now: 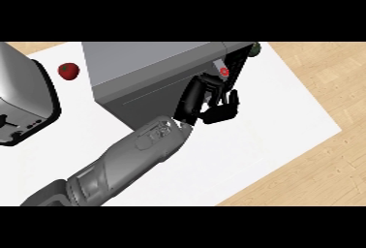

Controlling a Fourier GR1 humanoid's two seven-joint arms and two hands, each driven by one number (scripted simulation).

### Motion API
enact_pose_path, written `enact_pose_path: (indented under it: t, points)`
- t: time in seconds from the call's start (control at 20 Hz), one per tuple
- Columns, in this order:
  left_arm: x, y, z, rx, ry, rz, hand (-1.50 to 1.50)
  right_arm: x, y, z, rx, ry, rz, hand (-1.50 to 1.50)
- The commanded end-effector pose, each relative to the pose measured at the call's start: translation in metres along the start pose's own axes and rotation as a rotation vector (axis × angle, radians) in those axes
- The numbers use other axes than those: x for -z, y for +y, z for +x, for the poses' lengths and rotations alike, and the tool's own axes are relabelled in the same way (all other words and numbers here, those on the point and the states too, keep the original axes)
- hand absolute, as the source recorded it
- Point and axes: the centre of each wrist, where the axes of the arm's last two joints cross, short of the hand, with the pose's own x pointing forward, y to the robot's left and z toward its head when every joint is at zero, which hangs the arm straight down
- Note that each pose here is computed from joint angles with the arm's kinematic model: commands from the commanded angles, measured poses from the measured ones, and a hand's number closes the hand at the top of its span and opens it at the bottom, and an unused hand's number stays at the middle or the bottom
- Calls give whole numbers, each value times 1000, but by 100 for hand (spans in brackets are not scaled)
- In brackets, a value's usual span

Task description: Pick up the milk, place it into the microwave and close the microwave

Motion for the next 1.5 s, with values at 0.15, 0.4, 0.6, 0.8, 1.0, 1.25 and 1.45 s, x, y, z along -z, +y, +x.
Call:
enact_pose_path:
  t: [0.15, 0.4, 0.6, 0.8, 1.0, 1.25, 1.45]
  points:
    - [17, -31, 27, -19, -52, -64, 150, 5, -3, 5, 16, -14, 14, -150]
    - [18, -9, 4, -59, 116, 229, 150, 3, -9, 8, 21, -8, -12, -150]
    - [20, -3, -4, -32, 140, 269, 150, 3, -14, 14, -1, -20, -33, -150]
    - [17, -1, -13, -21, 147, 224, 150, 5, -19, 23, -35, -47, -57, -150]
    - [19, 21, -20, 8, 163, 214, 150, 4, -24, 29, -51, -51, -83, -150]
    - [19, 38, -28, 47, 160, 189, -150, 2, -25, 36, -57, -50, -94, -150]
    - [17, 42, -32, 31, 171, 197, -150, -3, -25, 39, -60, -36, -115, -150]
